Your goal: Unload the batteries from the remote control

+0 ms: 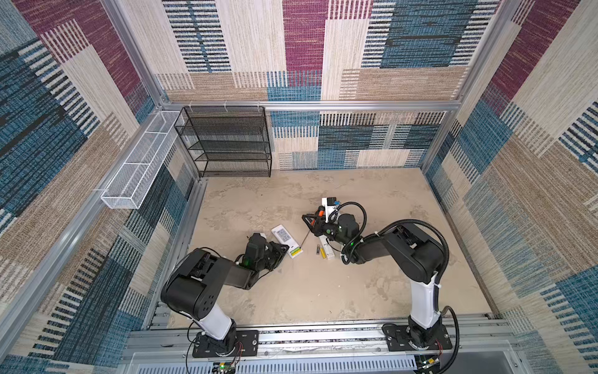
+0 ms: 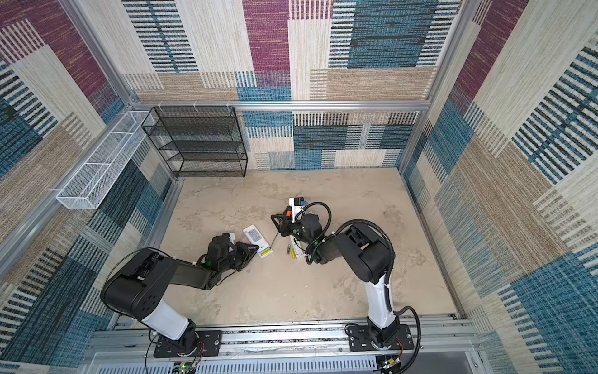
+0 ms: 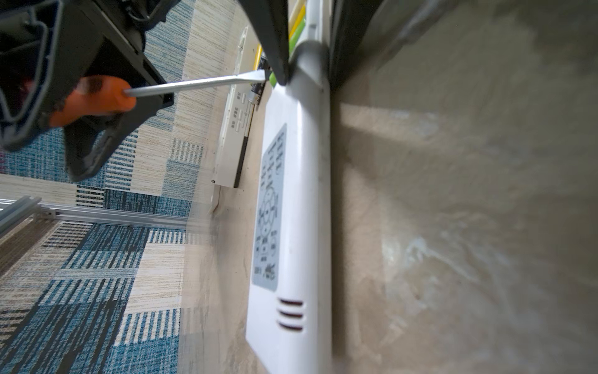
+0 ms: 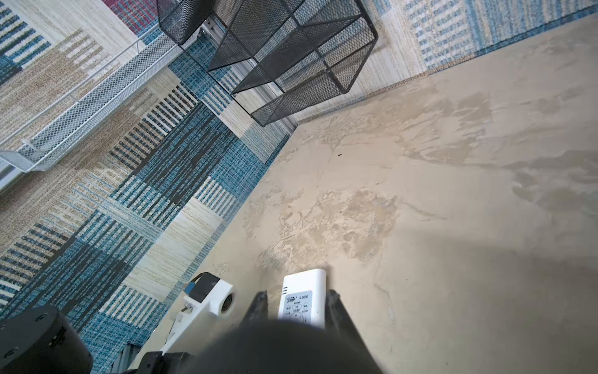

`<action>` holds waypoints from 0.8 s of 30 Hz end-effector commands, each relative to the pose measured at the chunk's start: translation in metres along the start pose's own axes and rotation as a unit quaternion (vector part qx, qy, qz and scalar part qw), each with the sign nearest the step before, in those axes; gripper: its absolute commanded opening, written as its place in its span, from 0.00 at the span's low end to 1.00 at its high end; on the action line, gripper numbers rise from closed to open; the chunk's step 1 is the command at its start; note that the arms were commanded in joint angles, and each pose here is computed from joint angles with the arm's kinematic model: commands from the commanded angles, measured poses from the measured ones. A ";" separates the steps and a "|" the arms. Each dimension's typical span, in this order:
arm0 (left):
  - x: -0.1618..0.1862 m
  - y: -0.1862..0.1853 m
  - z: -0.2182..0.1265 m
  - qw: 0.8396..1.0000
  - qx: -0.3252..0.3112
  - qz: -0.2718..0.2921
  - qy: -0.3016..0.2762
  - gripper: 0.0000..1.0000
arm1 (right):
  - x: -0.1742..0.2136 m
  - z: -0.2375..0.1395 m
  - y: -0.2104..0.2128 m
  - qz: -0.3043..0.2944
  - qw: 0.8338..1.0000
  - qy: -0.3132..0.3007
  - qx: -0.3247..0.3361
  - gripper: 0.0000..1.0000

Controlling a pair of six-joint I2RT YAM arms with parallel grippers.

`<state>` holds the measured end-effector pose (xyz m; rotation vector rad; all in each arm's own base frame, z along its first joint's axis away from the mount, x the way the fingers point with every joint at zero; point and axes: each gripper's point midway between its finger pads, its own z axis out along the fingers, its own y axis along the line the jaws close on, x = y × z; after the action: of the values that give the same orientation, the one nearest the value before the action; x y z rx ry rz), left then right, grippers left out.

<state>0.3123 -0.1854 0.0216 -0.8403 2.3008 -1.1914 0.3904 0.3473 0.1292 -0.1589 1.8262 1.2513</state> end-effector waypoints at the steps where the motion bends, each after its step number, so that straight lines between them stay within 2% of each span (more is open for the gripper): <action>1: 0.028 0.064 -0.008 0.991 -0.123 -0.030 0.052 0.00 | 0.016 -0.003 0.023 0.060 0.996 0.041 -0.058 0.00; 9: 0.027 0.063 -0.007 0.991 -0.119 -0.030 0.052 0.00 | 0.009 -0.005 0.021 0.053 0.997 0.030 -0.050 0.00; 17: 0.027 0.062 -0.007 0.991 -0.119 -0.029 0.052 0.00 | -0.020 -0.006 0.022 -0.050 0.999 0.006 0.008 0.00; 20: 0.027 0.063 -0.007 0.991 -0.119 -0.028 0.052 0.00 | -0.023 0.000 0.015 -0.083 0.996 0.010 0.043 0.00; 24: 0.027 0.063 -0.007 0.991 -0.119 -0.029 0.051 0.00 | -0.024 0.007 0.011 -0.114 0.992 0.015 0.056 0.00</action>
<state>0.3120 -0.1861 0.0211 -0.8378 2.3036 -1.1975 0.3961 0.3514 0.1596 -0.2703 1.8345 1.0973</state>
